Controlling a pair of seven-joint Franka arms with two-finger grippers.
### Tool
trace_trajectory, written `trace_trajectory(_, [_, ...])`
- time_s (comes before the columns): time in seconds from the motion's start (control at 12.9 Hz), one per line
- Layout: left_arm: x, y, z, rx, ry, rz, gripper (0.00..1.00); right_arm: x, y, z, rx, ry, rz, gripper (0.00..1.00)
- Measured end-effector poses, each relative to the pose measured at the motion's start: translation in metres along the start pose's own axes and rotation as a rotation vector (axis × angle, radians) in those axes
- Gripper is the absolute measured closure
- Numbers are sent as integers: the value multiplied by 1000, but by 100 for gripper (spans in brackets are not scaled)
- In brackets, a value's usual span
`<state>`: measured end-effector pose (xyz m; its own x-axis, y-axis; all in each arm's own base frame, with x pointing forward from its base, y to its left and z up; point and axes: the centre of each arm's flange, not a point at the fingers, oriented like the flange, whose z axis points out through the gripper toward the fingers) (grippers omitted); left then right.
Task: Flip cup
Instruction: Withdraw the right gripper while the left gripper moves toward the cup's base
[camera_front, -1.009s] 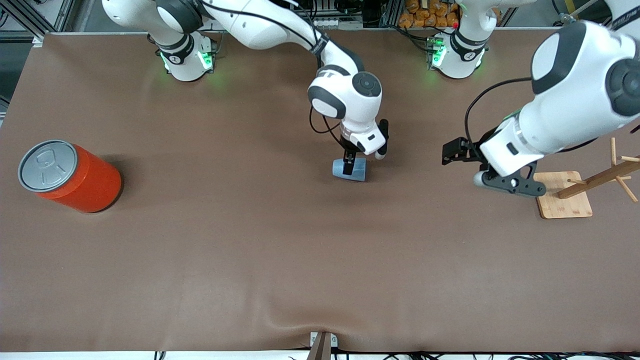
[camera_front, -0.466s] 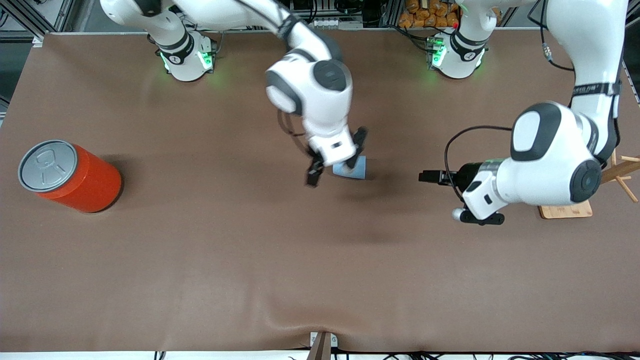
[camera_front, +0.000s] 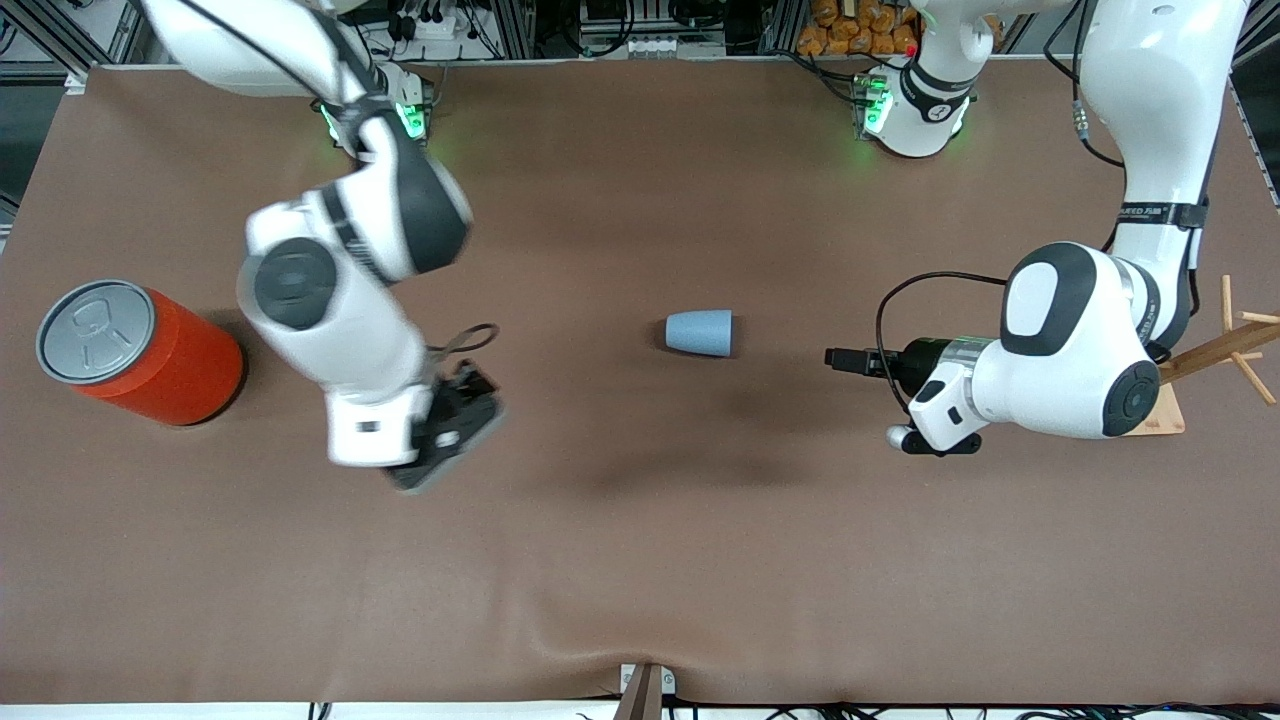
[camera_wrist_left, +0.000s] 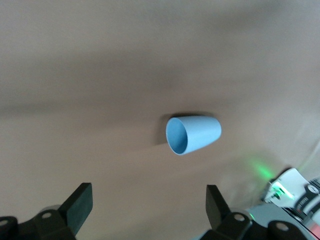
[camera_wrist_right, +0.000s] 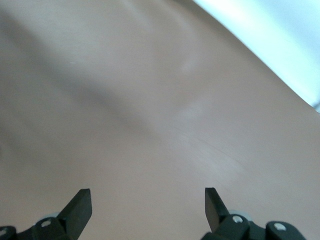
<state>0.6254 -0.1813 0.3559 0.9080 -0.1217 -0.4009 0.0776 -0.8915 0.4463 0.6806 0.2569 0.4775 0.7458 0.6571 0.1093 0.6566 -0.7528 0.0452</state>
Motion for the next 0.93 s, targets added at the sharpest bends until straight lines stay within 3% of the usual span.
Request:
trace_trajectory(0.31, [3, -30, 19, -108, -20, 26, 0, -93, 126, -62, 4, -65, 229, 0])
trace_trajectory(0.47, [2, -36, 27, -134, -25, 22, 0, -144, 172, -86, 18, -93, 409, 0])
trace_trajectory(0.62, [1, -37, 32, -134, -21, 17, 0, -169, 184, -90, 51, -149, 596, 0])
trace_trajectory(0.93, [-6, -43, 50, -117, 34, -12, 0, -187, 146, -125, 27, -135, 742, 0])
